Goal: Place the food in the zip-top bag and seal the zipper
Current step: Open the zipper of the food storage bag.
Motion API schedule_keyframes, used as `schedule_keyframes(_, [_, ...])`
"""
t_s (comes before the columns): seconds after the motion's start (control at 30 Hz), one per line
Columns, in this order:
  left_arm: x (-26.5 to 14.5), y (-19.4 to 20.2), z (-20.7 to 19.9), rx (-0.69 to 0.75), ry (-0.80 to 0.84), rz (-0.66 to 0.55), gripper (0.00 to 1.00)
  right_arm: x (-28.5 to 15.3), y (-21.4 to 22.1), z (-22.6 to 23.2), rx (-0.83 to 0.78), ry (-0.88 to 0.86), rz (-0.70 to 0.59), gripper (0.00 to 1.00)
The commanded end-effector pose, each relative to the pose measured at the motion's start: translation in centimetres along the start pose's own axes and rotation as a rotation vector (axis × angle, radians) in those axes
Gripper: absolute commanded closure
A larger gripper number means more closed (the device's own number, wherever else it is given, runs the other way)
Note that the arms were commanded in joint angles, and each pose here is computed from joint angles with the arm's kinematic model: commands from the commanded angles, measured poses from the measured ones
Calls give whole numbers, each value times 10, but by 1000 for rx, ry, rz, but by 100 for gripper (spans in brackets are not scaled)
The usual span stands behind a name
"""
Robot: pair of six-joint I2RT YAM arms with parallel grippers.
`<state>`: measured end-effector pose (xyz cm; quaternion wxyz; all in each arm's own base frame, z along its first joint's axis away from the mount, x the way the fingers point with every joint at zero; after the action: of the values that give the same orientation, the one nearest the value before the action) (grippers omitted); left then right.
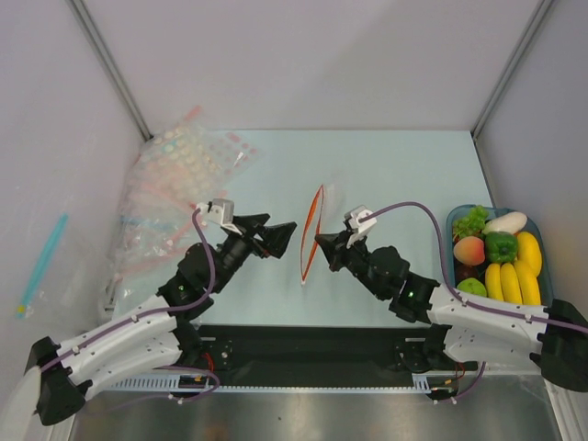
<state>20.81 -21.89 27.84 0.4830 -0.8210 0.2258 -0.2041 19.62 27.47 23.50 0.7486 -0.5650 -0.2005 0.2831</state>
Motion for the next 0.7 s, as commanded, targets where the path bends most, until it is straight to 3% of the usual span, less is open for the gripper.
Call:
schedule_keyframes(0.0, [3, -11, -11, 38, 60, -38, 1, -2, -18, -4, 41, 18, -69, 100])
schedule_keyframes(0.27, [34, 20, -20, 141, 83, 148, 15, -3, -21, -10, 43, 42, -75, 100])
schedule_keyframes(0.67, [40, 29, -29, 167, 135, 190, 22, -4, -22, -14, 63, 50, -80, 100])
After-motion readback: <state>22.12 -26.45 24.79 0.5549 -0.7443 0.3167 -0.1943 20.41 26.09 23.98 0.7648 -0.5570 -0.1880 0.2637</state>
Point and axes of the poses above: each gripper's point midway between its finger pads, its own x axis out along the fingers, its own z axis along the line the jaws close on, y = z × x, the point moved 3 cm from there along -x, back along the fingers, and after that the axes turned 3 degrees about x, right-handed, at the moved point
